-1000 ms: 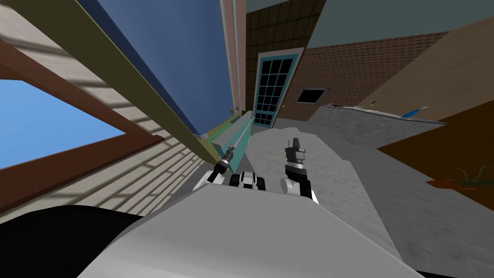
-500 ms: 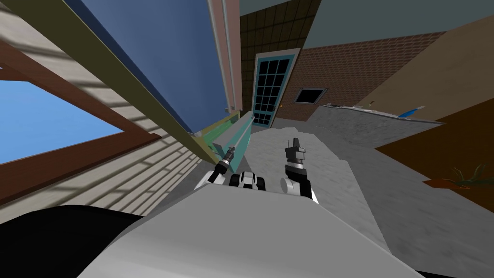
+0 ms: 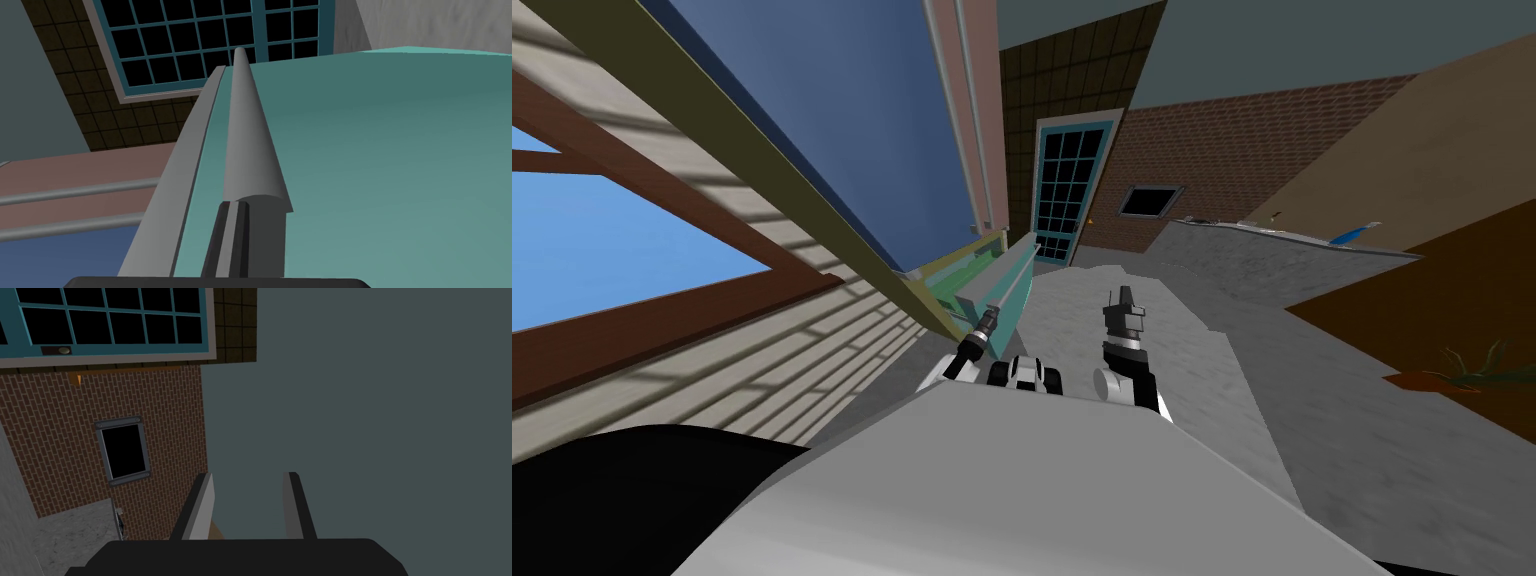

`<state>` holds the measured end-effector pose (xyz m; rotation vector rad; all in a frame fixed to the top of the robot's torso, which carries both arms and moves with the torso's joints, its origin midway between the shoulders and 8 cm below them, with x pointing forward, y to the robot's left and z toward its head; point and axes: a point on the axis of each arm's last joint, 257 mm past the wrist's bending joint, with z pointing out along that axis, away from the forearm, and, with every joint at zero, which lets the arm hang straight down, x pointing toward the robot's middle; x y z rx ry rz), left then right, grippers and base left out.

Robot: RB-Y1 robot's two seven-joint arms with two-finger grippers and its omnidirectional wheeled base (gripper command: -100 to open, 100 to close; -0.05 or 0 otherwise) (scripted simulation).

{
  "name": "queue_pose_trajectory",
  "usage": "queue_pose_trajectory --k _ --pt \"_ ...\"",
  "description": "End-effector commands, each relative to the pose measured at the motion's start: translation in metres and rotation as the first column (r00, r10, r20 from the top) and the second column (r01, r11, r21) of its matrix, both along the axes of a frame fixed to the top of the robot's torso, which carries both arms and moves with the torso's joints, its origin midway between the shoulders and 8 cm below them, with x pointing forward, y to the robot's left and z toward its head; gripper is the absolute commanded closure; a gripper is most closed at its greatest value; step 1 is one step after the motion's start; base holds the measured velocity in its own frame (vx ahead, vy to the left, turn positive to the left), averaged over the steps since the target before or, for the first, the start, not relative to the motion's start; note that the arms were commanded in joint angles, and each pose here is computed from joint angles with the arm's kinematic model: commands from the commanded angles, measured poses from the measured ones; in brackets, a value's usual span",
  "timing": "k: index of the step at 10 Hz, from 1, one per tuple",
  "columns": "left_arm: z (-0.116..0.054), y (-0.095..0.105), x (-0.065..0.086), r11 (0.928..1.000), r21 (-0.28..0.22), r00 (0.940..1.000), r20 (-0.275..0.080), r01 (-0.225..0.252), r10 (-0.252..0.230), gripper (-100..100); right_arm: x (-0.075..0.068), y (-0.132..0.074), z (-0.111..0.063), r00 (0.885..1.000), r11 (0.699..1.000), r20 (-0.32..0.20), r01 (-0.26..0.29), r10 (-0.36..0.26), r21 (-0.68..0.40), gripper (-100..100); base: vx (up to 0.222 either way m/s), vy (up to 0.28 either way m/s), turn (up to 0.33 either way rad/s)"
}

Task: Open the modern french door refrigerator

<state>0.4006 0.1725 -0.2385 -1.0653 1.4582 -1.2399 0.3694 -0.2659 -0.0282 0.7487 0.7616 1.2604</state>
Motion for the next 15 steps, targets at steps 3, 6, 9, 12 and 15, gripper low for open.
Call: queue_pose_trajectory --k 3,6,9,12,15 --pt "0.021 0.000 -0.013 1.0000 0.000 1.0000 0.000 0.001 -0.001 -100 0.000 0.000 0.000 1.000 1.000 0.000 0.000 0.000 -0.001 0 0.025 0.027 0.022" --pt "0.037 0.000 -0.023 1.0000 -0.001 1.0000 -0.001 0.003 -0.003 -100 0.000 0.000 0.000 1.000 1.000 0.000 0.000 0.000 -0.001 0 0.013 0.017 0.028" --pt "0.054 -0.001 -0.034 1.0000 -0.005 1.0000 0.000 0.004 -0.004 -100 0.000 0.000 0.000 1.000 1.000 0.000 0.000 0.000 0.000 0 0.009 -0.002 0.031" --pt "0.051 0.000 -0.032 1.0000 -0.004 1.0000 -0.001 0.004 -0.004 0 0.000 0.000 0.000 1.000 1.000 0.000 0.000 0.000 0.000 0 0.001 -0.001 0.006" --pt "0.051 0.000 -0.032 1.0000 -0.004 1.0000 -0.001 0.004 -0.004 0 0.000 0.000 0.000 1.000 1.000 0.000 0.000 0.000 0.000 0 0.000 0.000 0.000"
